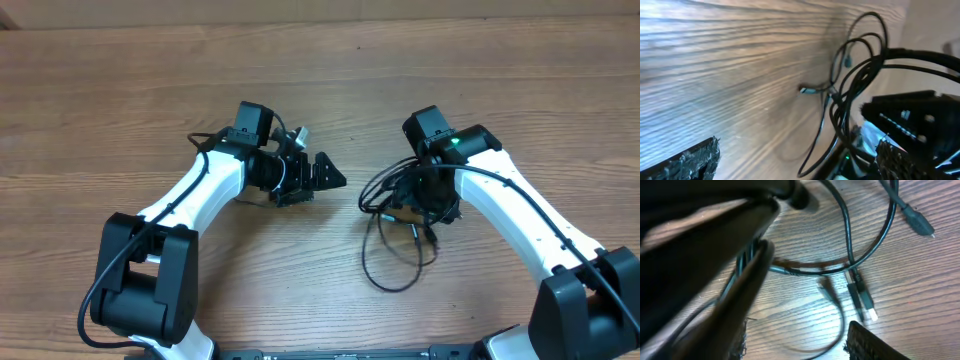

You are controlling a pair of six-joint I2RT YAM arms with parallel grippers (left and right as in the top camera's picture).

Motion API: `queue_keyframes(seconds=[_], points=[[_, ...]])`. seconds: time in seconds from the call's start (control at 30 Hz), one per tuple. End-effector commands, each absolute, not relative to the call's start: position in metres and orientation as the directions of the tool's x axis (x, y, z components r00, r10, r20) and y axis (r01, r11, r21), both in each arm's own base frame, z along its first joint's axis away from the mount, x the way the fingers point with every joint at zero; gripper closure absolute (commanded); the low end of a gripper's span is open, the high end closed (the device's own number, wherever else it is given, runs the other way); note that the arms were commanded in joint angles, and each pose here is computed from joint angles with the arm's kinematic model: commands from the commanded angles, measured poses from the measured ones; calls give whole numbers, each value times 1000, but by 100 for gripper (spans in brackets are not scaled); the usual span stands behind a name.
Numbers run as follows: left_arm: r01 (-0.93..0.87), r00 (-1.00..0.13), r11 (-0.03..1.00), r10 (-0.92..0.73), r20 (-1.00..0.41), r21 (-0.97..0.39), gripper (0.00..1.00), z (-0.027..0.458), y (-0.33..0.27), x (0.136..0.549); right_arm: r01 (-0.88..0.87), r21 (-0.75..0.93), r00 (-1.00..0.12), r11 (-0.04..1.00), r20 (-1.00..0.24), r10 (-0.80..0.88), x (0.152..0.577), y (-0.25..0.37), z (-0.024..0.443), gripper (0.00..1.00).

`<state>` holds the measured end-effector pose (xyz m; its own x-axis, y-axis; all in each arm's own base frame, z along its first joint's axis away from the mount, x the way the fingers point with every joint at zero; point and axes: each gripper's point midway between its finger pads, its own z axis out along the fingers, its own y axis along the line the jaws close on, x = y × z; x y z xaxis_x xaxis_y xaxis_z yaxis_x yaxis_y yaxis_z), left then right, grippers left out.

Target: Untangle cables

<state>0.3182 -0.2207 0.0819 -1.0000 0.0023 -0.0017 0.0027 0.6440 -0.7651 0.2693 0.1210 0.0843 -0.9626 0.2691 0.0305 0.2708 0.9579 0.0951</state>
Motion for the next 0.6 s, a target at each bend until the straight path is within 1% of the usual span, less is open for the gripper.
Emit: queue_keyframes(seconds=[0.0,0.03,0.13,0.17,0.27,0.37,0.43,0.57], points=[[37,-999,675,5,-46,-737,0,79,-215,325,263,124,-964,957,8,265,276,124,93,25],[37,-999,675,5,-45,-736,0,79,-215,325,262,128,-965,957,10,263,276,125,93,24],[37,-999,681,3,-47,-732,0,78,-214,325,139,172,-990,975,49,132,265,133,95,16],[37,-999,680,4,-47,-732,0,78,-214,325,133,170,-990,976,59,125,263,133,95,13],[37,-999,681,3,-48,-731,0,78,-214,325,54,148,-993,988,113,37,245,127,95,1],[36,-998,705,-6,-56,-709,0,74,-210,328,9,158,-991,987,134,-12,239,127,96,0],[30,-998,739,-19,-66,-673,0,68,-203,330,-82,230,-980,970,160,-121,228,136,99,0],[18,-996,788,-38,-78,-616,0,60,-193,334,-108,224,-970,969,190,-152,220,132,100,0]])
